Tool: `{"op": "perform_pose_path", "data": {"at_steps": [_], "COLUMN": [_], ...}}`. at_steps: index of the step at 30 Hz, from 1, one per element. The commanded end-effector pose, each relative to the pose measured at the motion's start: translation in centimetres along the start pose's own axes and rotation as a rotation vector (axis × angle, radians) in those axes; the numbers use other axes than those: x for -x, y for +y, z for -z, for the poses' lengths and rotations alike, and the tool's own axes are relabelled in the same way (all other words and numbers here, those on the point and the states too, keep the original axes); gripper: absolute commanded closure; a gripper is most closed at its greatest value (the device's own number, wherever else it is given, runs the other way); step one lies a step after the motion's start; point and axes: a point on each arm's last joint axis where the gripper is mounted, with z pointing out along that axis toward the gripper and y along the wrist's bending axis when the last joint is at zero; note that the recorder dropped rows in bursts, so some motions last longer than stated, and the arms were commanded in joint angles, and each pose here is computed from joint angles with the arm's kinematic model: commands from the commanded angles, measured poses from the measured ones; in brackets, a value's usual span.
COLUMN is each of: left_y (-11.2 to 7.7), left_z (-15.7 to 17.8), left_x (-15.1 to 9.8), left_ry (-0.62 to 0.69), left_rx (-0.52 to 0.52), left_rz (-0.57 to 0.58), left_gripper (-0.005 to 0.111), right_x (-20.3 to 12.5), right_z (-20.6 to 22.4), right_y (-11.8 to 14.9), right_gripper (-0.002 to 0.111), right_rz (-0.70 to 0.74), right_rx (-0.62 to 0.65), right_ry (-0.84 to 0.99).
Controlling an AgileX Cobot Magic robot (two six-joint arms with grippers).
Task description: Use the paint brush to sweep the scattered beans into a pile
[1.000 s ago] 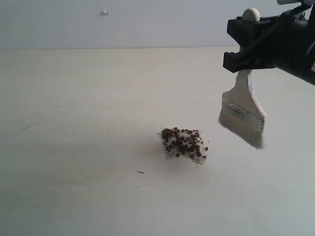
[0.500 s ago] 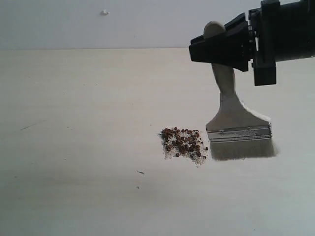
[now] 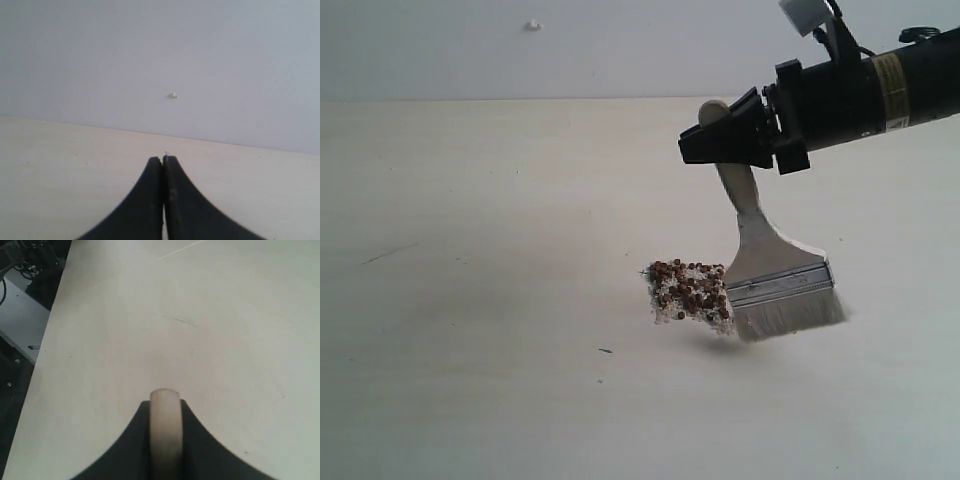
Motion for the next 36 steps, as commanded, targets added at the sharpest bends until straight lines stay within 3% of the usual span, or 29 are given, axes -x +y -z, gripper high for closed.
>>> {"op": "perform_pose_path", "data": {"at_steps": [1, 15, 36], "left_y": [0.0, 0.0, 0.0], "left_z": [0.0, 0.0, 0.0], "left_x": [-0.1, -0.1, -0.1], "left_ry": [0.001, 0.001, 0.001], "left_rx": [-0.002, -0.002, -0.002], "left_rz": [-0.004, -0.004, -0.004], "left_gripper": [0.107, 0.107, 0.107], "right_x": [0.0, -2.0, -0.7], "right_z": [-0.2, -1.2, -1.1], "right_y": [-1.1, -2.4, -2.9], "right_gripper": [0.108, 0.108, 0.108], "right_rz": [-0.006, -0.034, 0.006], "right_rx": [0.008, 0.026, -0.026], "right_ry": [-0.012, 0.007, -0.131]}}
